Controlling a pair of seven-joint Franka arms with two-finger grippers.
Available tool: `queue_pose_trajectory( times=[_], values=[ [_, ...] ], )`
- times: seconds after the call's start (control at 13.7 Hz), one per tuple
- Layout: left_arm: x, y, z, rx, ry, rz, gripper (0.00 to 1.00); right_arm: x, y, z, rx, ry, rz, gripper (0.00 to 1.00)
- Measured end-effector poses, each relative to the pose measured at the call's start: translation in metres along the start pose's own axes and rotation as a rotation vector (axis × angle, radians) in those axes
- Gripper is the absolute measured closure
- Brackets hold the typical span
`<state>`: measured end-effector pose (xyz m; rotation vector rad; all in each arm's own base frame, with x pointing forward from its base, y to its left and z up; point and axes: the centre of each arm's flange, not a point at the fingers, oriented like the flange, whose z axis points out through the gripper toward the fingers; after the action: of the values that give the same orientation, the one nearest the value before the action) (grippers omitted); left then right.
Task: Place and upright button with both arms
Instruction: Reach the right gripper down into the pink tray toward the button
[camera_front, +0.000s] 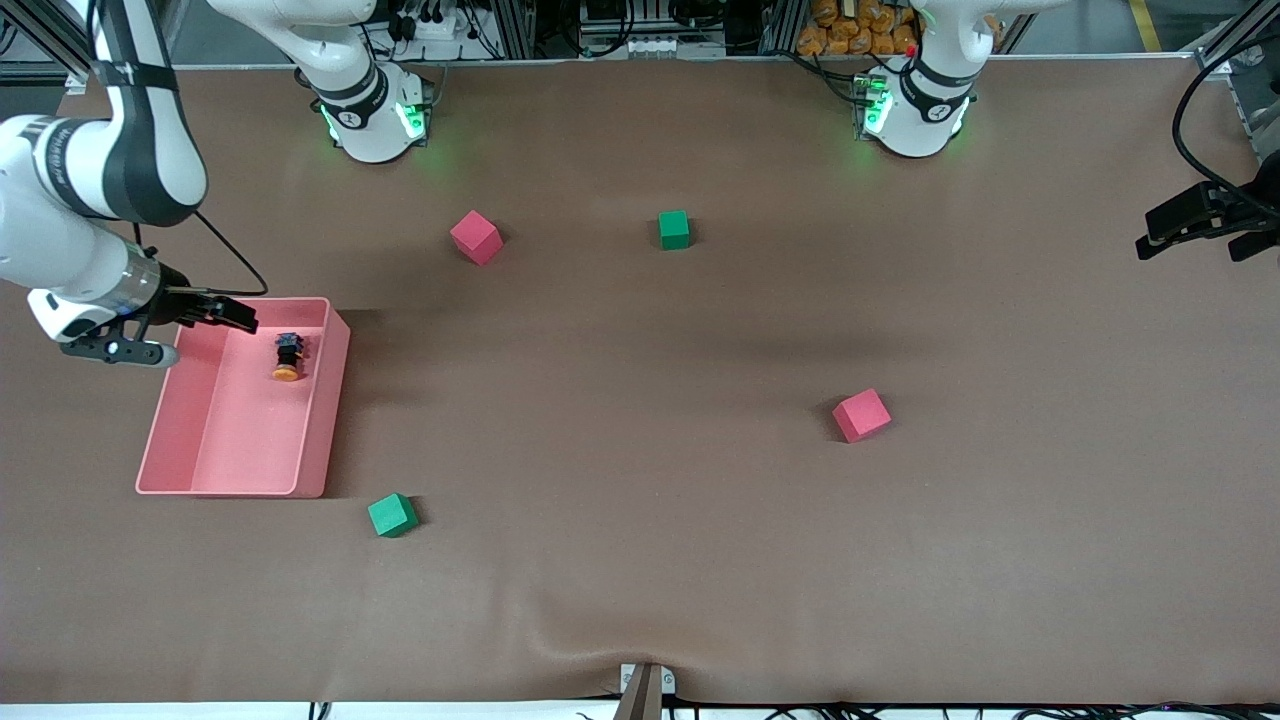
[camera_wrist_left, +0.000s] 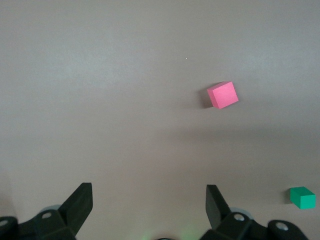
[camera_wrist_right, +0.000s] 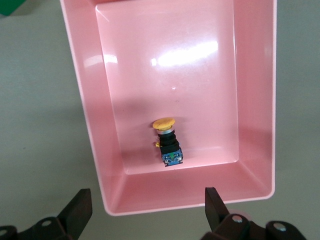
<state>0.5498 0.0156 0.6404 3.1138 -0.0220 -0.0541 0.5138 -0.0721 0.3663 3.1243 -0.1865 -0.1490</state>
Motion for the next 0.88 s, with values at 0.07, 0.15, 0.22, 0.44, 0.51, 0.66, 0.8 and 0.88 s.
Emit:
queue_pose_trajectory(
  times=[0.07, 0.15, 0.22, 0.44, 0.51, 0.66, 0.8, 0.88],
  values=[
    [0.0, 0.0, 0.0, 0.0, 0.0, 0.0, 0.0, -0.003, 0.001, 0.007, -0.001, 0.001, 0.001, 0.0],
    [0.0, 0.0, 0.0, 0.0, 0.0, 0.0, 0.0, -0.005, 0.002, 0.014, -0.002, 0.003, -0.003, 0.0],
    [0.0, 0.0, 0.0, 0.0, 0.0, 0.0, 0.0, -0.006, 0.005, 0.018, -0.003, 0.003, -0.014, 0.0],
    [0.0, 0.0, 0.0, 0.0, 0.0, -0.001, 0.0, -0.007, 0.03, 0.033, 0.0, 0.008, -0.07, 0.0],
    [0.0, -0.001, 0.0, 0.0, 0.0, -0.001, 0.0, -0.006, 0.038, 0.043, 0.0, 0.015, -0.082, 0.0],
    [0.0, -0.001, 0.0, 0.0, 0.0, -0.002, 0.0, -0.006, 0.041, 0.072, -0.002, 0.021, -0.093, 0.0],
    [0.0, -0.001, 0.0, 0.0, 0.0, -0.002, 0.0, -0.005, 0.038, 0.101, -0.003, 0.014, -0.101, 0.0],
    [0.0, -0.001, 0.0, 0.0, 0.0, -0.002, 0.0, -0.004, 0.037, 0.113, -0.003, 0.006, -0.104, 0.0]
  ],
)
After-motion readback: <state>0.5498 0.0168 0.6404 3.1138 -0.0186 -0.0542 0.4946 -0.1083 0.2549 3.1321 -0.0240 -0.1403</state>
